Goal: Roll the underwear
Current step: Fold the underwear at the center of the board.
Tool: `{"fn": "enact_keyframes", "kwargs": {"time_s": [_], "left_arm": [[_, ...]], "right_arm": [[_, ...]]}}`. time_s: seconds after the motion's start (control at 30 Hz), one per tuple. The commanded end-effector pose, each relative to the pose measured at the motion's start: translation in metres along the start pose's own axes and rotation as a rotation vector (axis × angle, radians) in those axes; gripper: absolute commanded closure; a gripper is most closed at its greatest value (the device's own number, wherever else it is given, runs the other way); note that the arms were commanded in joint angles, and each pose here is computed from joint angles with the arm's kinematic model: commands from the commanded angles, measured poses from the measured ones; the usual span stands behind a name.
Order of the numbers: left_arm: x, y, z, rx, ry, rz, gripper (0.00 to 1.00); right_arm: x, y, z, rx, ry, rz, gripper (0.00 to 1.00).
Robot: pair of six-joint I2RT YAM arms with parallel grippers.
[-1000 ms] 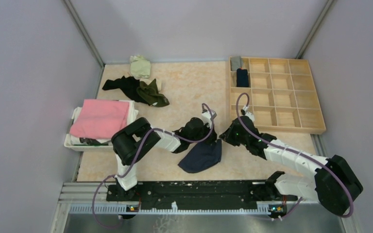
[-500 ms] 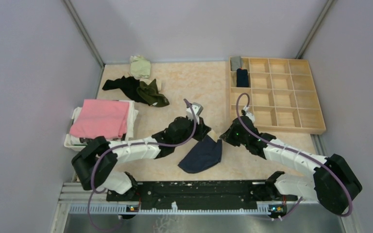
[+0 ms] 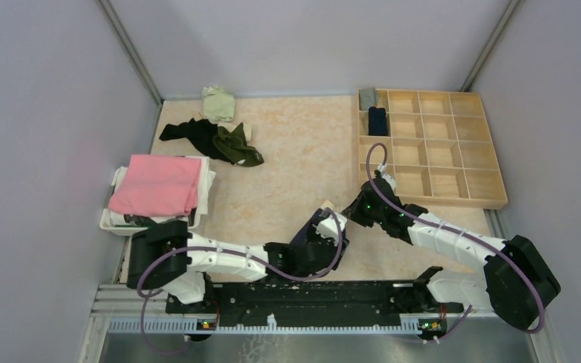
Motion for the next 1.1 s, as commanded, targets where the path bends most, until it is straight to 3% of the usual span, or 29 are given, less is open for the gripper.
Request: {"fn": "enact_keyframes", "kwargs": {"time_s": [0.0, 0.37, 0.63, 0.87, 1.07], "left_arm": [[-0.014, 0.004, 0.01, 0.022, 0.192, 0.075, 0.31], [-0.041, -0.021, 0.035, 0.105, 0.336, 0.223, 0.32], [-0.047, -0.034, 0.043, 0.133, 0.352, 0.29, 0.35], [-0.049, -0.034, 0.044, 0.133, 0.384, 0.326, 0.45], [-0.052, -0.028, 0.04, 0.114, 0.372, 0.313, 0.63]], "right_arm": [[0.016, 0.008, -0.002, -0.01, 0.044, 0.022, 1.0], [0.015, 0.009, -0.004, -0.003, 0.046, 0.028, 1.0], [0.015, 0.009, -0.004, -0.003, 0.05, 0.029, 1.0], [0.015, 0.009, -0.003, -0.003, 0.052, 0.031, 1.0], [0.015, 0.01, -0.004, -0.011, 0.039, 0.029, 1.0]]}}
Point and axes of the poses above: each gripper's point midway between its finger pads, its own z axis out along the fingers, its own x axis along the line the jaws close on, y = z × x, the point moved 8 cm from there along -z, back along the fingers, and after that the axes turned 10 degrees about z, right-handed, at the moved point
